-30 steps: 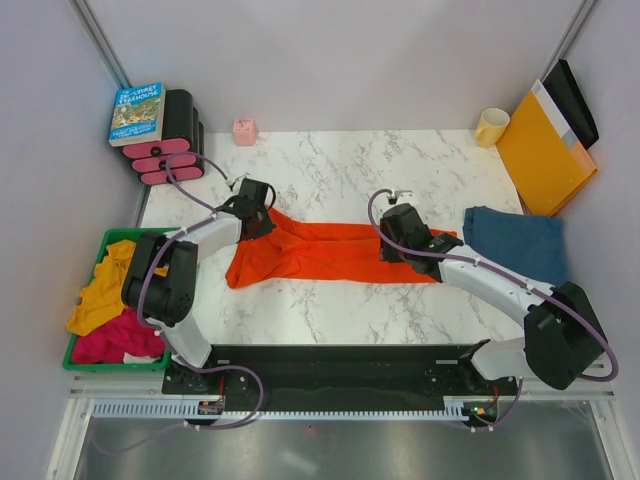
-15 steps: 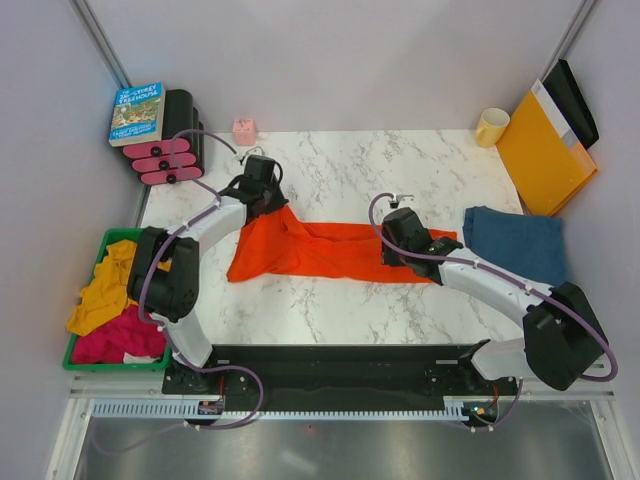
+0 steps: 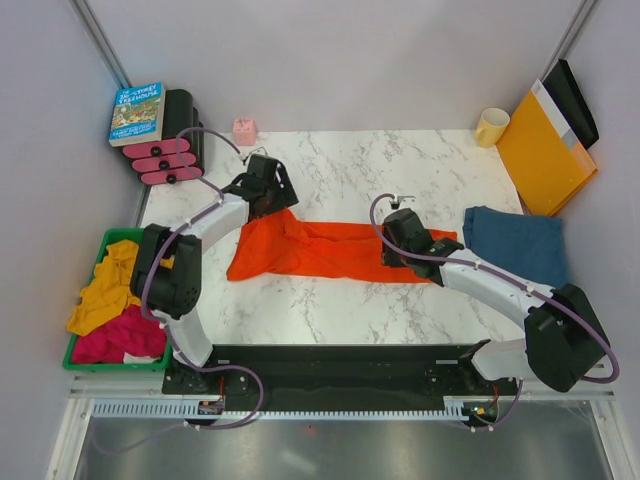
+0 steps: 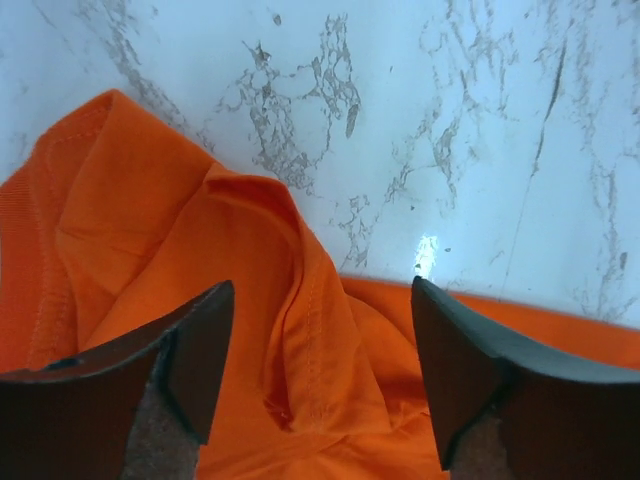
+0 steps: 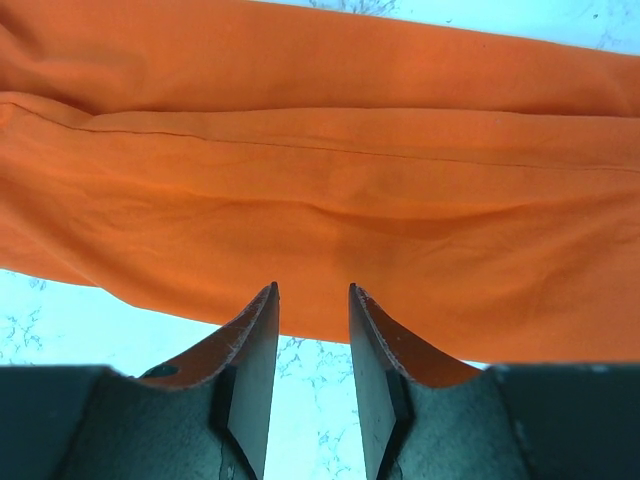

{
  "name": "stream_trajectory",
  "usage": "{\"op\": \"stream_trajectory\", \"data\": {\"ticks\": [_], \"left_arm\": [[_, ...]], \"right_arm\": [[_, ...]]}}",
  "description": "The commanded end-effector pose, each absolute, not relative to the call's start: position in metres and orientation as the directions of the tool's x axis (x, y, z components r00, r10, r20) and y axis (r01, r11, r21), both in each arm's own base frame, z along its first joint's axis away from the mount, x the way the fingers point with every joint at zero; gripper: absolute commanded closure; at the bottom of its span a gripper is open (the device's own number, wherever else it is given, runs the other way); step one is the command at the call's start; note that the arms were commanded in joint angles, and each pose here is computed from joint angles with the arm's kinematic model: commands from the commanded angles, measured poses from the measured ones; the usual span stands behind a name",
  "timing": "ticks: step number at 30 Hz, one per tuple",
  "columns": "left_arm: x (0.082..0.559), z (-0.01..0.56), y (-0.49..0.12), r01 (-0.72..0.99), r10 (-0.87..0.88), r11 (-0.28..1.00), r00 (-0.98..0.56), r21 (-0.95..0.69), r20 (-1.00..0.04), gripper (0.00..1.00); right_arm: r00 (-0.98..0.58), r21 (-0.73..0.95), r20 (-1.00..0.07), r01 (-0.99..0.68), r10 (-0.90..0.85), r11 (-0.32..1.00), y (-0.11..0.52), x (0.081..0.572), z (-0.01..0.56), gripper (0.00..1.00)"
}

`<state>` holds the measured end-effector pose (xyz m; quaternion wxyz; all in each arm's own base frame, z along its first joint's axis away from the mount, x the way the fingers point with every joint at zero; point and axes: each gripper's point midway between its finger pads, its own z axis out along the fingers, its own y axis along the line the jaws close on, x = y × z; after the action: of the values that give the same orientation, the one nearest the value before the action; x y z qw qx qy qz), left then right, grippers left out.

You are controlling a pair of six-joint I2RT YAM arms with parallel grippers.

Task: Fold and stack the t-shirts
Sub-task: Fold the other side of the tshirt into a rectangle

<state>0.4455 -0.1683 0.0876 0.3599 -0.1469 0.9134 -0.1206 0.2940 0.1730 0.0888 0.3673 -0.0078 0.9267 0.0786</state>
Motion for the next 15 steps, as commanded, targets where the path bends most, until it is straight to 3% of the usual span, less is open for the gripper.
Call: {"op": "stream_trajectory", "data": {"ticks": [1,3,6,7,8,9,10,11,15], "left_arm": [[0.435,0.158,-0.153,-0.166,-0.391,0.916,-0.576,-0.365,-0.718,0.17],[0.420,0.166,-0.148,-0.178,-0.418,0.904,-0.565,-0.389,-0.711,0.19],[0.396,0.153,-0.144,-0.185,-0.417,0.903,-0.599,-0.388,-0.684,0.30],[0.391,0.148,-0.143,-0.190,-0.416,0.903,-0.606,-0.385,-0.678,0.36],[0.387,0.143,-0.140,-0.198,-0.414,0.905,-0.613,-0.376,-0.673,0.47],[0.379,0.129,-0.136,-0.209,-0.407,0.909,-0.631,-0.360,-0.660,0.76],[0.375,0.124,-0.134,-0.218,-0.405,0.911,-0.638,-0.350,-0.655,0.91],[0.372,0.118,-0.130,-0.232,-0.403,0.913,-0.642,-0.335,-0.652,0.98],[0.351,0.085,-0.114,-0.308,-0.412,0.911,-0.675,-0.273,-0.613,0.98]], "right_arm": [[-0.691,0.178,-0.720,-0.094,0.064,0.979,0.190,0.308,0.111,0.59],[-0.692,0.195,-0.719,-0.126,0.055,0.973,0.202,0.310,0.113,0.62],[-0.692,0.224,-0.721,-0.187,0.034,0.957,0.228,0.315,0.117,0.74],[-0.677,0.240,-0.735,-0.218,0.030,0.946,0.244,0.317,0.125,0.84],[-0.692,0.242,-0.722,-0.239,0.010,0.940,0.254,0.317,0.118,0.90],[-0.693,0.250,-0.721,-0.255,0.004,0.934,0.265,0.317,0.119,0.94],[-0.679,0.269,-0.734,-0.292,-0.002,0.918,0.285,0.317,0.129,1.00],[-0.693,0.261,-0.721,-0.303,-0.024,0.916,0.295,0.318,0.119,1.00],[-0.688,0.289,-0.723,-0.384,-0.063,0.877,0.345,0.320,0.123,1.00]]}}
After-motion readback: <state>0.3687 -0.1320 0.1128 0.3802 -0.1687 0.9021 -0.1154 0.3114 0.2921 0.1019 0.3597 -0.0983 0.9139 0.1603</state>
